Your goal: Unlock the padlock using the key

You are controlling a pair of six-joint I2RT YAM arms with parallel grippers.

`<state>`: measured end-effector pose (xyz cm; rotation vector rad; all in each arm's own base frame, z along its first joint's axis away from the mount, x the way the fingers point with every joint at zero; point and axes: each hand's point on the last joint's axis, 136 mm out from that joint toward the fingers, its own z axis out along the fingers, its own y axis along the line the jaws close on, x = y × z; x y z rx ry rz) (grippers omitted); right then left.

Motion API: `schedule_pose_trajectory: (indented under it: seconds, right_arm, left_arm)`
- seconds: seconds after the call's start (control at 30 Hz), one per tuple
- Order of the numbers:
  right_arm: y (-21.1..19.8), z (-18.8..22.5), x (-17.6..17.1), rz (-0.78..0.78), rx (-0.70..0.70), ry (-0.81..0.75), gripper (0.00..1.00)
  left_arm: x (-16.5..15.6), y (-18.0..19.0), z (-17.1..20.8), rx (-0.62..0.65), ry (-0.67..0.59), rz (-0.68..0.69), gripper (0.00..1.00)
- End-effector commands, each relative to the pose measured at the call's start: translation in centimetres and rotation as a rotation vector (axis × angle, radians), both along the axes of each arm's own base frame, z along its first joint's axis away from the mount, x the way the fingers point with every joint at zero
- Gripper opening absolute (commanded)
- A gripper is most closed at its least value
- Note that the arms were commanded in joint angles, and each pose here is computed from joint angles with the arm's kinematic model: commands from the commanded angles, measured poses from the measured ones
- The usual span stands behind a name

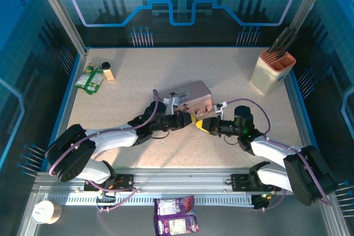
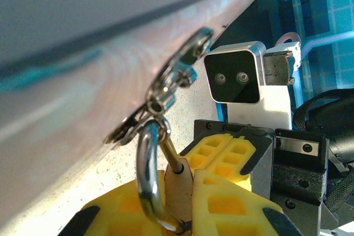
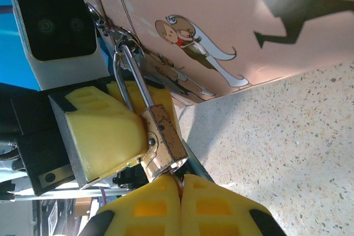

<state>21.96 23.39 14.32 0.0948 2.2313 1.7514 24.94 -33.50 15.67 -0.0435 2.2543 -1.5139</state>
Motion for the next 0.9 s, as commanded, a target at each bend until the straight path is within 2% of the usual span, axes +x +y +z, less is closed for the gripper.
schedule_pose_trajectory:
  seconds: [0.0,0.2,0.37,0.53,0.57,0.7,0.87]
  right_arm:
    - [0.0,5.6,4.0,-0.118,0.06,-0.216,0.0]
    - [-0.2,5.3,4.4,-0.143,0.042,-0.211,0.0]
    - [-0.6,4.3,4.2,-0.157,-0.028,-0.203,0.29]
    - [-2.6,2.1,2.9,-0.168,-0.25,-0.237,0.56]
    - [-2.9,1.7,2.5,-0.164,-0.295,-0.244,0.58]
    - [-4.1,1.6,1.3,-0.139,-0.438,-0.37,0.59]
    - [-3.5,1.4,-0.1,-0.068,-0.701,-0.691,0.56]
  left_arm:
    - [-5.9,-4.2,4.0,-0.135,-0.053,-0.31,0.0]
    - [-6.0,-4.3,3.8,-0.127,-0.047,-0.306,0.0]
    - [-4.1,-2.9,2.0,-0.06,-0.006,-0.176,0.0]
    - [-1.4,-0.2,-0.3,-0.008,0.071,-0.003,0.0]
    - [-1.1,0.1,-0.7,0.002,0.083,0.016,0.0]
    - [-0.3,0.7,-1.8,0.033,0.125,0.06,0.0]
    - [0.3,1.7,-2.8,0.089,0.167,0.112,0.0]
